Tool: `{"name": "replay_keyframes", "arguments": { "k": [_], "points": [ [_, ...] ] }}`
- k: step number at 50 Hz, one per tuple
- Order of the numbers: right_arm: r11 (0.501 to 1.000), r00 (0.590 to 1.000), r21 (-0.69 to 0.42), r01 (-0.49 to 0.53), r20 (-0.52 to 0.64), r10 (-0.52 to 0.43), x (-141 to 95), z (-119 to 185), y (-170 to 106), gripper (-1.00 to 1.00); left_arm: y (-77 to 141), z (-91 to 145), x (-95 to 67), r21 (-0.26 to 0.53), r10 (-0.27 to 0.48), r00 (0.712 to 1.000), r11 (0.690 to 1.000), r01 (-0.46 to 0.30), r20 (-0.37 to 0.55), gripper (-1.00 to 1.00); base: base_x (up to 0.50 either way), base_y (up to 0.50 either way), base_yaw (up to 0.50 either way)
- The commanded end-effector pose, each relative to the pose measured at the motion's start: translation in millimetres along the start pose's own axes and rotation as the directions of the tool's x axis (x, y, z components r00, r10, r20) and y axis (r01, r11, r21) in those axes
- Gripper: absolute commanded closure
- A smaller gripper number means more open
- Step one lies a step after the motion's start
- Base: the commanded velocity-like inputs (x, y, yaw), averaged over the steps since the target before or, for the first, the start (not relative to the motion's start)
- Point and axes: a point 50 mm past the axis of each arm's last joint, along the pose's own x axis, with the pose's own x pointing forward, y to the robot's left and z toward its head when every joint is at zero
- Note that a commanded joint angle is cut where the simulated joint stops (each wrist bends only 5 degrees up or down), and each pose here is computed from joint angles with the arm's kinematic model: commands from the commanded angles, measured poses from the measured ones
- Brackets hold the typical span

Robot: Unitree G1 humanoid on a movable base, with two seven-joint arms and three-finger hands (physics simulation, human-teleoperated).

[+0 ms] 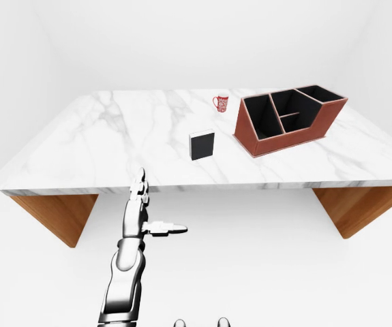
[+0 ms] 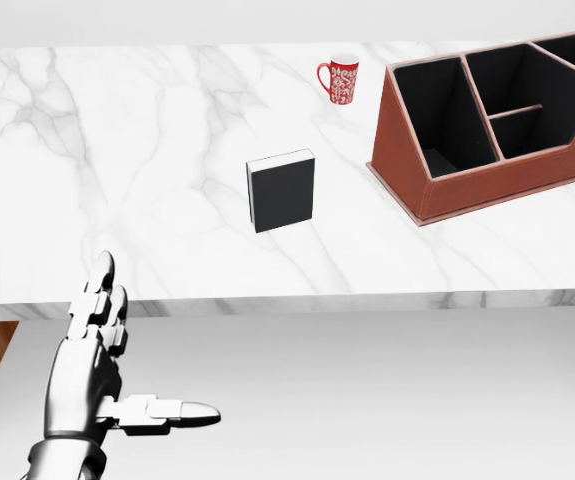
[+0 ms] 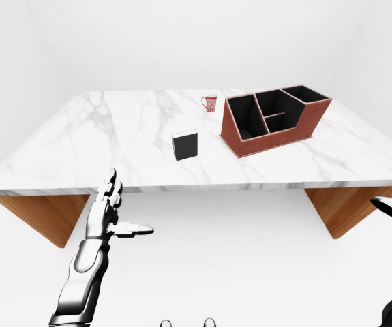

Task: Pick up the book and place it in the left compartment of the caddy.

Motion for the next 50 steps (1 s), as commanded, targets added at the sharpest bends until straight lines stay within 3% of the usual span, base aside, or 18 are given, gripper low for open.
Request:
{"name": "replay_keyframes", "arguments": {
  "k": [1,27,44,50],
  "points": [
    [0.999,0.999,-0.015,0.052,0.015,-0.052,1,10,-23,-1.00,0,-2,0.1,0.003,-0.004,1.000,1.000,0.004,-0.001,-1.00,0.00,0.00,0.00],
    [0.981,0.981,-0.023,0.193,-0.028,-0.194,-9,12,-75,-1.00,0,-2,0.5,0.005,-0.002,1.000,1.000,0.002,0.000,-1.00,0.00,0.00,0.00],
    [0.946,0.946,-0.040,0.322,0.055,-0.319,-18,50,-123,-1.00,-3,1,-0.9,0.011,-0.009,1.000,1.000,0.009,-0.004,-1.00,0.00,0.00,0.00],
    [0.931,0.934,-0.077,0.357,0.011,-0.357,-24,43,-135,-1.00,-2,-2,-0.1,0.016,-0.010,1.000,1.000,0.010,-0.005,-1.00,0.00,0.00,0.00]
  ]
}}
